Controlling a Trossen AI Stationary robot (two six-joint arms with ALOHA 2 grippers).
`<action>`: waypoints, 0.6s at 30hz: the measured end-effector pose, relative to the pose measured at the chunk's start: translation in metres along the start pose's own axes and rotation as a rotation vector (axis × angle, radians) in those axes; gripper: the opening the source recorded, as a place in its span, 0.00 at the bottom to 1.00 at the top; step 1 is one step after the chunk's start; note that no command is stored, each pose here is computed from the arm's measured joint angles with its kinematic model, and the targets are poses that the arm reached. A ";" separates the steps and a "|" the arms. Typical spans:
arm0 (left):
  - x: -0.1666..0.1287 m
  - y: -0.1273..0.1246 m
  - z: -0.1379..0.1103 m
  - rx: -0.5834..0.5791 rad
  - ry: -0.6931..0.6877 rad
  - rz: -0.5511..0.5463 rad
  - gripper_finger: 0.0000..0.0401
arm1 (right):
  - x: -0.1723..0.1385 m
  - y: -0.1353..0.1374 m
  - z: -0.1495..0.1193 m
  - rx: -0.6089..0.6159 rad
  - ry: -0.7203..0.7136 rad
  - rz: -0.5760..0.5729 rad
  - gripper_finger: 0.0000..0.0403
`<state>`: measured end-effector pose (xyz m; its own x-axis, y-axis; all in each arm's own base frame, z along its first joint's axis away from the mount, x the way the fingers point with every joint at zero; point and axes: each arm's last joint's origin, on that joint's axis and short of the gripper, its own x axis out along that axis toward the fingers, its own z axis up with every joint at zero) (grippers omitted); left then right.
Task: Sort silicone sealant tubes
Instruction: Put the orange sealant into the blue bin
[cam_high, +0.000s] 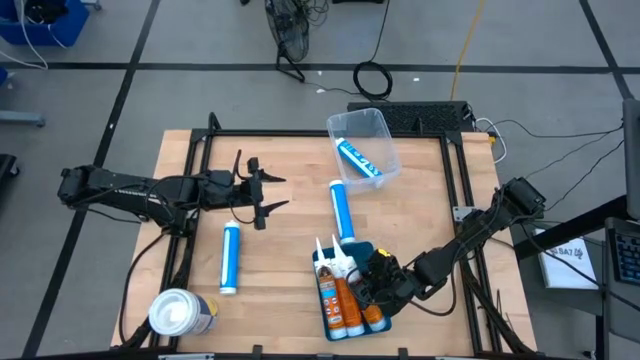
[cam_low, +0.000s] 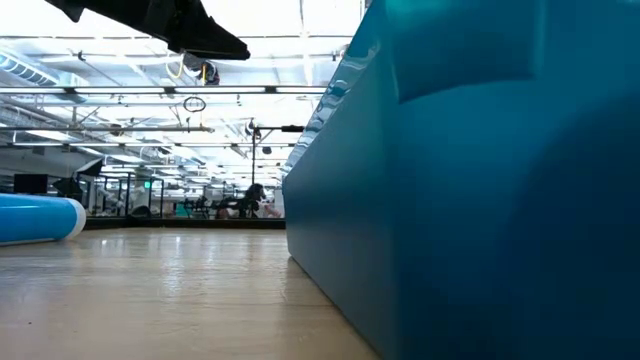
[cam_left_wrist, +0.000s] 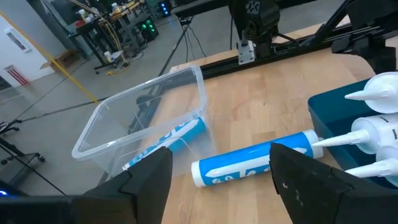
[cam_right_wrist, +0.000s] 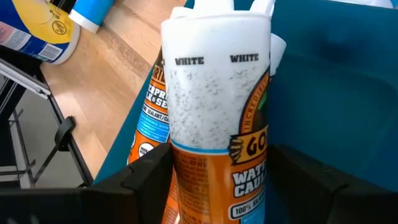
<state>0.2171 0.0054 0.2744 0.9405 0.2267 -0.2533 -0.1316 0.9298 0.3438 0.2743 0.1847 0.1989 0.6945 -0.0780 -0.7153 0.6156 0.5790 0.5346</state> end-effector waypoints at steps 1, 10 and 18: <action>0.000 0.000 0.000 0.000 0.000 0.000 0.66 | 0.000 0.000 0.000 0.000 0.000 0.000 0.58; 0.000 0.000 0.000 -0.003 0.000 0.000 0.63 | -0.001 0.002 0.002 -0.010 0.047 0.028 0.61; 0.000 0.000 0.000 -0.007 0.000 0.000 0.67 | -0.010 0.004 0.007 -0.022 0.046 0.047 0.63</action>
<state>0.2171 0.0054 0.2744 0.9405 0.2266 -0.2533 -0.1336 0.9318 0.3376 0.2725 0.1818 0.2112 0.7040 -0.0135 -0.7101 0.5743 0.5990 0.5580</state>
